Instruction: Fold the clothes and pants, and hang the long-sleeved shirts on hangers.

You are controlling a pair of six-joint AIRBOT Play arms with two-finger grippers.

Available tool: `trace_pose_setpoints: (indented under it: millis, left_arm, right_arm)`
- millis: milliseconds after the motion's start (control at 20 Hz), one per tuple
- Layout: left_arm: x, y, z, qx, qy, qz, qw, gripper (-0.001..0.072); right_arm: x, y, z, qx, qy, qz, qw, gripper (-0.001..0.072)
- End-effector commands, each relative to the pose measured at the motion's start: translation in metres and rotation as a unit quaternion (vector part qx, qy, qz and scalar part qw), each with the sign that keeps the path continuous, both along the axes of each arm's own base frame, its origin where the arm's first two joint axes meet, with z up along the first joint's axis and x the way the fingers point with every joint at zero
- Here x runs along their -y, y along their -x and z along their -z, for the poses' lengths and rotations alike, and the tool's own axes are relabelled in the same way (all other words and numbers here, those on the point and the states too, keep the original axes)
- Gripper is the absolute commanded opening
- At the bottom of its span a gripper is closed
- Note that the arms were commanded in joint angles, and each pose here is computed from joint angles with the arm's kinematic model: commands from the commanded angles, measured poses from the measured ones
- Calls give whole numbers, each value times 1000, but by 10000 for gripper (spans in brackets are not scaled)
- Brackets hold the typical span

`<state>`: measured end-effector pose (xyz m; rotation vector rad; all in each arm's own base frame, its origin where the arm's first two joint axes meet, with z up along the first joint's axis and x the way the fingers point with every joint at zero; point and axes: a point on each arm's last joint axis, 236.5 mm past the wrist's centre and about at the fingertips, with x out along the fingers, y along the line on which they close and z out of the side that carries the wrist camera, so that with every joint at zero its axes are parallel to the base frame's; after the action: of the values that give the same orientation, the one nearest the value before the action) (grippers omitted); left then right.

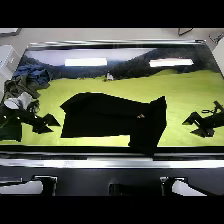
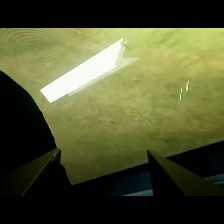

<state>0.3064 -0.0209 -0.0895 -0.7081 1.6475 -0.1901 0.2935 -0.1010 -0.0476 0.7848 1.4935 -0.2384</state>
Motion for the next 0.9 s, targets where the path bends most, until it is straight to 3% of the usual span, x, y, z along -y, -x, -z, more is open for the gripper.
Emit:
trace_pose_setpoints:
  millis: [0,150,200,250,400,500,750,850]
  left_arm:
    - [26,19,16,-9,45,6,999,568]
    - [35,23,17,-12,45,21,999,533]
    - [38,21,18,-10,45,23,999,429]
    - [43,20,17,-8,50,23,998,411]
    - [55,21,20,-13,51,36,998,214]
    - [60,23,19,-13,52,45,998,24]
    - [58,19,13,-1,48,44,998,23]
    - [58,18,10,3,47,43,998,23]
  right_arm:
    - [-14,14,3,-20,-35,-7,999,597]
    - [-15,14,3,-19,-37,-7,999,597]
    - [-15,13,3,-18,-37,-6,999,597]
    - [-15,13,3,-17,-36,-6,999,597]
    - [-13,10,5,-10,-30,-10,999,597]
    - [-10,8,12,-3,-25,-14,1000,597]
    - [-40,-21,29,36,-113,-6,993,589]
    - [-45,-31,38,43,-121,-1,992,589]
